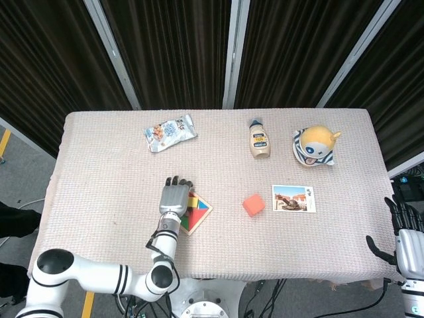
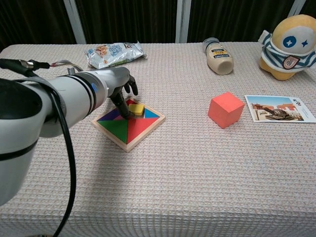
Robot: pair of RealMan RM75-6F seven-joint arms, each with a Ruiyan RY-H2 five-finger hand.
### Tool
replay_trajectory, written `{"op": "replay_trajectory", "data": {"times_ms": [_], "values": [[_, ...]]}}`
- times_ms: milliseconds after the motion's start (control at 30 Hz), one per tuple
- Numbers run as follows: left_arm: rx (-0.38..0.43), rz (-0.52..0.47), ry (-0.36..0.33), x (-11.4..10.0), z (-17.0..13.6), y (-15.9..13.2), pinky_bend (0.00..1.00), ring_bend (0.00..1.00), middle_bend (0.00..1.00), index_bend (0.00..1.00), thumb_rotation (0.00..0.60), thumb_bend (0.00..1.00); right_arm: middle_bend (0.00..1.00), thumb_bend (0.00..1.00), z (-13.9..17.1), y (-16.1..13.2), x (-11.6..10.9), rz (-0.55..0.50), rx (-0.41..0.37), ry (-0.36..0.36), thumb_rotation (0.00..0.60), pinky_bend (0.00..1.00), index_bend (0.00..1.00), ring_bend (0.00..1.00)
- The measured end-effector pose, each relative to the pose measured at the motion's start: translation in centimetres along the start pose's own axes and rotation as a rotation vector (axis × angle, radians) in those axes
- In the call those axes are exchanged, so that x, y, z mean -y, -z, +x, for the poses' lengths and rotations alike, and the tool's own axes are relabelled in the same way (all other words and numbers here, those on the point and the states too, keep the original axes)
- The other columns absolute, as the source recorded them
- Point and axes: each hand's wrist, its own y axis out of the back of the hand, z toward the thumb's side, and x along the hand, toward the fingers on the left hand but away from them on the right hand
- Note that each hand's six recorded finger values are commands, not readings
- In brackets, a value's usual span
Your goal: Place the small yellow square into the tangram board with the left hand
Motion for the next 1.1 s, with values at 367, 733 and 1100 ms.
{"op": "replay_trajectory", "data": {"times_ms": [367, 733, 1100], "values": [[0.021, 0.004, -0.003, -0.4, -0.7, 0.0, 0.0, 0.0, 0.15, 0.15, 0.6, 0.31, 0.0, 0.19, 0.0, -0.1, -0.1, 0.0, -0.002, 0.006, 0.6, 0.0, 0.0, 0.0], [0.024, 0.026, 0.009, -0.6, -1.1, 0.4, 0.0, 0.0, 0.14, 0.31, 0.6, 0.31, 0.0, 0.19, 0.0, 0.0, -0.2, -0.001, 0.001, 0.008, 0.6, 0.0, 0.0, 0.0], [0.023, 0.036, 0.036, -0.3, -1.1, 0.8, 0.0, 0.0, 0.12, 0.36, 0.6, 0.33, 0.0, 0.19, 0.0, 0.1, -0.2, -0.002, 0.003, 0.009, 0.6, 0.0, 0.0, 0.0]]}}
